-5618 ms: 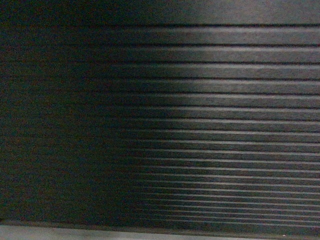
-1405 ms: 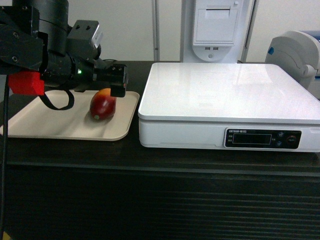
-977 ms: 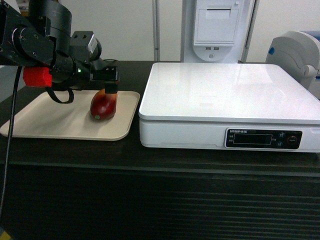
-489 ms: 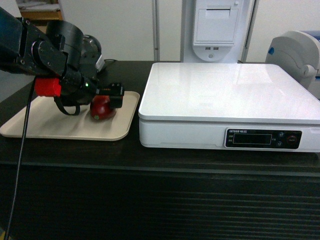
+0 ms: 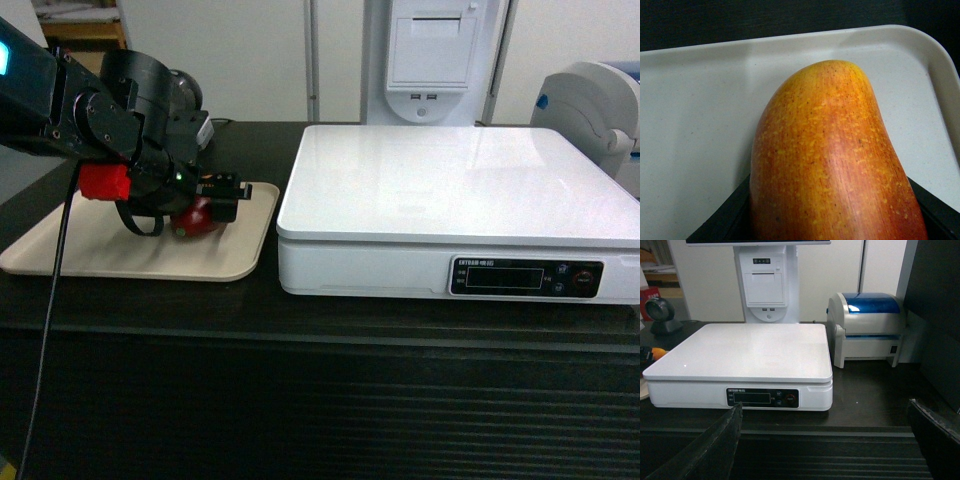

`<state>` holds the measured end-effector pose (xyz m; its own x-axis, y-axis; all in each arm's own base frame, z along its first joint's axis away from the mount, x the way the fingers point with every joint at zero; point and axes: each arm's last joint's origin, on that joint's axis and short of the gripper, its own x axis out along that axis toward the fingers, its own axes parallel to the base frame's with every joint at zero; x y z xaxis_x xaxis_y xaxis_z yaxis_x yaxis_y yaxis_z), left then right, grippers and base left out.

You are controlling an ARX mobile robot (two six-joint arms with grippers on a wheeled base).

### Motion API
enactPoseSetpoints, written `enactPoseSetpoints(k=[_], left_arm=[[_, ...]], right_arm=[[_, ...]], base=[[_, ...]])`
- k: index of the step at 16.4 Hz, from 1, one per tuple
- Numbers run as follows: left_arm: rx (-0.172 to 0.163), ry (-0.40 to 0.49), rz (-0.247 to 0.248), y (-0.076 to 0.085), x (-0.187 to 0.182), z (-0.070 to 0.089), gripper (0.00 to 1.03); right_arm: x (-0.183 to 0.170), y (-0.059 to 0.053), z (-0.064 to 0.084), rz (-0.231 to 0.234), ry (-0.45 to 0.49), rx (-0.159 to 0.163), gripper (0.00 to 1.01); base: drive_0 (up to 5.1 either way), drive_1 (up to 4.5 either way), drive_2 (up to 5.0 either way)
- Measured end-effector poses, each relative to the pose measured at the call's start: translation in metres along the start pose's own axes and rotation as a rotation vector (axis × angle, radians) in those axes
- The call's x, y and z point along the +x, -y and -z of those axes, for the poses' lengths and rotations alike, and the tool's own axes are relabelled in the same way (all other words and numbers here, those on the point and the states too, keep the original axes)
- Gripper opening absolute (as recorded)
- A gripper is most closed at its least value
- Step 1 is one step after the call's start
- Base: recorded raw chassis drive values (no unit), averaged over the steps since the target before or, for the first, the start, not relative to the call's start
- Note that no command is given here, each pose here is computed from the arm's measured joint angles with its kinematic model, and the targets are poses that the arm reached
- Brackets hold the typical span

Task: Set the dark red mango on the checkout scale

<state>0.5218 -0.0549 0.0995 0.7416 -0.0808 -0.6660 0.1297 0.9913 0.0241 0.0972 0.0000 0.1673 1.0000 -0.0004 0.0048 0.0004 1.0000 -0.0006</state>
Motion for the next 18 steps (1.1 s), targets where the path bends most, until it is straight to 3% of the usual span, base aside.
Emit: enactPoseSetpoints(k=[1, 4, 6, 7, 9, 11, 12, 15, 18], left_arm=[[0.0, 0.006, 0.0, 0.0, -0.001, 0.001, 0.62], [0.005, 0.054, -0.005, 0.0, -0.022, -0.002, 0.61], [0.016, 0.121, -0.001, 0.003, -0.047, -0.017, 0.61], [0.03, 0.192, 0.015, 0.011, -0.071, -0.032, 0.61], [0.073, 0.345, 0.095, 0.05, -0.127, -0.067, 0.6], [0.103, 0.429, 0.189, 0.103, -0.16, -0.08, 0.6], [0.116, 0.424, 0.233, 0.133, -0.166, -0.076, 0.6], [0.136, 0.375, 0.308, 0.192, -0.16, -0.059, 0.6], [0.121, 0.315, 0.368, 0.238, -0.149, -0.046, 0.6]], right_arm=[[0.0, 0.0, 0.0, 0.0, 0.0, 0.0, 0.98], [0.0, 0.0, 0.0, 0.0, 0.0, 0.0, 0.98], [0.0, 0.0, 0.0, 0.0, 0.0, 0.0, 0.98], [0.0, 0.0, 0.0, 0.0, 0.0, 0.0, 0.98], [0.0, 0.0, 0.0, 0.0, 0.0, 0.0, 0.98], [0.0, 0.0, 0.0, 0.0, 0.0, 0.0, 0.98], [0.0, 0.0, 0.0, 0.0, 0.0, 0.0, 0.98], [0.0, 0.0, 0.0, 0.0, 0.0, 0.0, 0.98], [0.0, 0.0, 0.0, 0.0, 0.0, 0.0, 0.98]], base=[[0.0, 0.0, 0.0], [0.0, 0.0, 0.0], [0.0, 0.0, 0.0], [0.0, 0.0, 0.0], [0.0, 0.0, 0.0], [0.0, 0.0, 0.0], [0.0, 0.0, 0.0], [0.0, 0.0, 0.0], [0.0, 0.0, 0.0]])
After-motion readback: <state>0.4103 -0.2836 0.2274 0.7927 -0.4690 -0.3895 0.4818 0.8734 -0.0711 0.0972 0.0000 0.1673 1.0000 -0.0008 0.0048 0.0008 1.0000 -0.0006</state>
